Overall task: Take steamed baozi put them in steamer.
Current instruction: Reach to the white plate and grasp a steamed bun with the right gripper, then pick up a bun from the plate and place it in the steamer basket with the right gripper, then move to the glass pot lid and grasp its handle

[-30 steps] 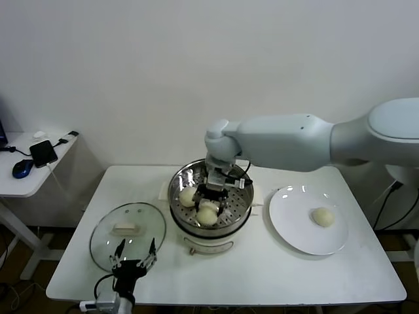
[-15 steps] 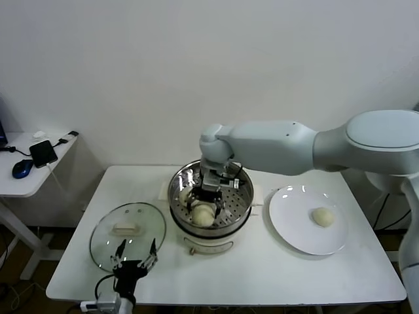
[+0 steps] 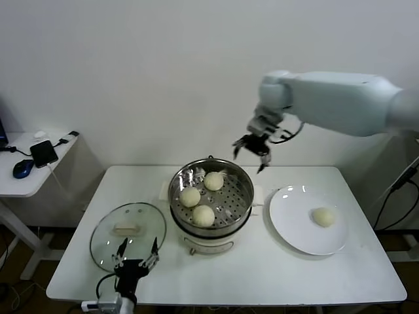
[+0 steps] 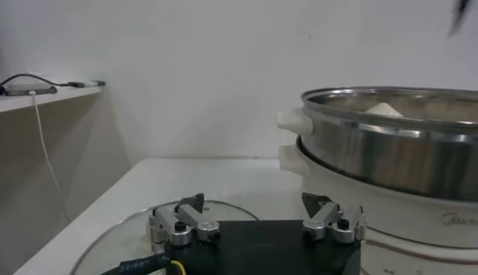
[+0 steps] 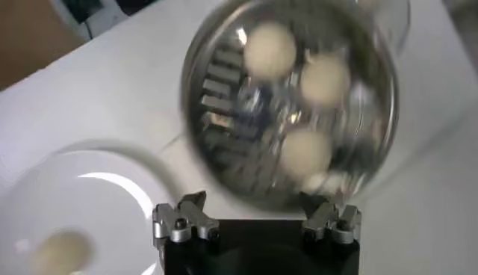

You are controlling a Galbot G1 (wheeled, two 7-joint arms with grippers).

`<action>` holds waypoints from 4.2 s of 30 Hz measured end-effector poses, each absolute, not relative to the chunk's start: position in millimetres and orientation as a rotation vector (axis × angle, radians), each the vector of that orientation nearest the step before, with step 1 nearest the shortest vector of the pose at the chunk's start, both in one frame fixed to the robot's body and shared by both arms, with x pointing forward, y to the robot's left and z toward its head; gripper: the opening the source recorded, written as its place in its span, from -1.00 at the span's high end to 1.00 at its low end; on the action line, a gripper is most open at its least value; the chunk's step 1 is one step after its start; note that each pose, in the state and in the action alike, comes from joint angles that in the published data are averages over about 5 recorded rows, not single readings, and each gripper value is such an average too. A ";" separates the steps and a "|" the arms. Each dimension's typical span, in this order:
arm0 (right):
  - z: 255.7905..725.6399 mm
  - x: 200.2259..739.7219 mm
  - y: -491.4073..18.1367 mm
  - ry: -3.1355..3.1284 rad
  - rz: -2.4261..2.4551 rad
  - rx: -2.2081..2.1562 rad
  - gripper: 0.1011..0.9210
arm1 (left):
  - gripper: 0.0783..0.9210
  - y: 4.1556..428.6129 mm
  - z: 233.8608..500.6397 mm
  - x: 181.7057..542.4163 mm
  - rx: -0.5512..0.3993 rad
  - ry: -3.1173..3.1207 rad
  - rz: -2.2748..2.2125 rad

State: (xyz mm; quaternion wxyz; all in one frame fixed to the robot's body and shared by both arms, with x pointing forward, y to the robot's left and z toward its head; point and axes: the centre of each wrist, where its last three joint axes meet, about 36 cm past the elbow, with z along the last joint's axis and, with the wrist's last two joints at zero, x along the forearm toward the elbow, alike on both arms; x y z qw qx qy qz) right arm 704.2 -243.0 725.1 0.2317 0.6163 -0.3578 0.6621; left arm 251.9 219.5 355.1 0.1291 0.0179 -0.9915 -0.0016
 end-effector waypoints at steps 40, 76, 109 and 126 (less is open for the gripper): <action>478.1 673.1 -461.3 -1.262 1.234 1.180 -0.76 | -0.77 217.6 344.1 242.5 0.090 -2.831 -0.010; 704.7 685.1 -313.0 -1.449 1.320 1.379 -0.39 | -0.77 209.2 361.4 243.2 0.012 -2.855 -0.013; 608.2 670.9 -132.5 -1.309 1.263 1.457 -0.39 | -0.77 210.5 360.5 245.3 0.006 -2.856 0.005; 621.0 688.2 -140.7 -1.361 1.196 1.561 -0.76 | -0.77 210.6 363.7 248.4 -0.003 -2.864 0.009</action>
